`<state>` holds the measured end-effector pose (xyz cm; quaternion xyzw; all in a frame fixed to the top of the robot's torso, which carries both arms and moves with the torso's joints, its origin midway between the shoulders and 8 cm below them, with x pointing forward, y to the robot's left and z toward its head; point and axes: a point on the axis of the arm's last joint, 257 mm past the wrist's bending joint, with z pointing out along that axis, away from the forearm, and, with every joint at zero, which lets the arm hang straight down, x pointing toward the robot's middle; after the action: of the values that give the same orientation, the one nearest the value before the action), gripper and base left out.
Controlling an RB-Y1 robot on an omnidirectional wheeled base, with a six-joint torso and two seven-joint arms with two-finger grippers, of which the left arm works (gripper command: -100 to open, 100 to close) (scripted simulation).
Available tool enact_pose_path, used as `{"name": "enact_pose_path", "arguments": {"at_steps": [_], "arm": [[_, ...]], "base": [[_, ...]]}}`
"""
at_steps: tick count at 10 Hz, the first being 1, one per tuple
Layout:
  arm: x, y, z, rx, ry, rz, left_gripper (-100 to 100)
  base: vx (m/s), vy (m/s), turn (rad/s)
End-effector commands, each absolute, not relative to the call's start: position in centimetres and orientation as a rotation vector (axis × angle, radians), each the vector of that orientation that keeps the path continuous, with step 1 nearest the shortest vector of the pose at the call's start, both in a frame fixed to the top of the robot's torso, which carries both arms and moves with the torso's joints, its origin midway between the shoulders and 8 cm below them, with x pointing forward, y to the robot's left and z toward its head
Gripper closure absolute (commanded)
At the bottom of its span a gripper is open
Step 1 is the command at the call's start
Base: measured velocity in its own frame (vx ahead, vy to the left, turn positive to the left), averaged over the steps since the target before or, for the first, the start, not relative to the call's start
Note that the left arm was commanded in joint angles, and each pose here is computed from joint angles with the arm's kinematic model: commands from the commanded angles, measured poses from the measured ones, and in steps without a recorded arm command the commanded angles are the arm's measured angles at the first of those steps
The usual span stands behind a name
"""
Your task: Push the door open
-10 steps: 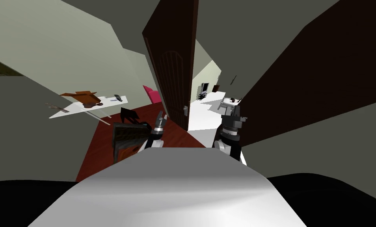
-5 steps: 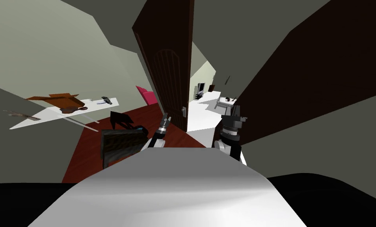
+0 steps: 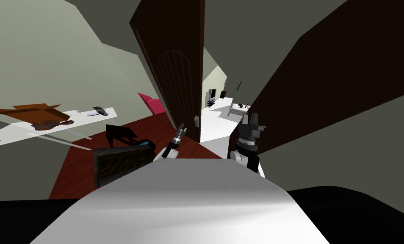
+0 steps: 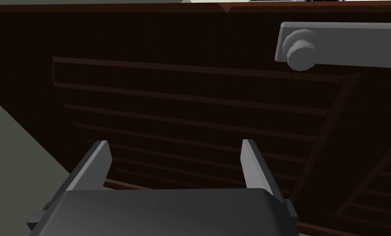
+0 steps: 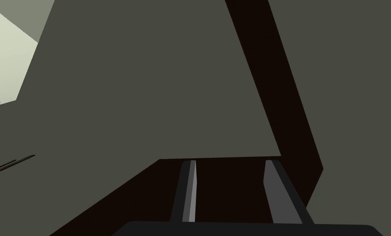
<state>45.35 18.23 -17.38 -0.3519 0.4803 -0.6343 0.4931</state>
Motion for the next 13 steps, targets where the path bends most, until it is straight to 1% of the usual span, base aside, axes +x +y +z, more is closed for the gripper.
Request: {"name": "enact_pose_path", "arguments": {"at_steps": [1, 4, 5, 6, 13], "arm": [[45.6, 18.1, -18.5, -0.867, 1.188, -1.54, -100], [46.4, 17.6, -21.7, -0.906, 1.275, -1.542, -100], [46.4, 17.6, -21.8, -0.906, 1.275, -1.541, -100], [46.6, 17.5, -22.7, -0.918, 1.301, -1.539, -100], [47.7, 18.1, -28.6, -0.991, 1.456, -1.497, -100]], "base": [[0.05, 0.05, -0.064], [0.066, 0.066, -0.139], [0.045, 0.052, -0.043], [0.037, 0.042, -0.063], [0.075, 0.075, -0.116]]}}
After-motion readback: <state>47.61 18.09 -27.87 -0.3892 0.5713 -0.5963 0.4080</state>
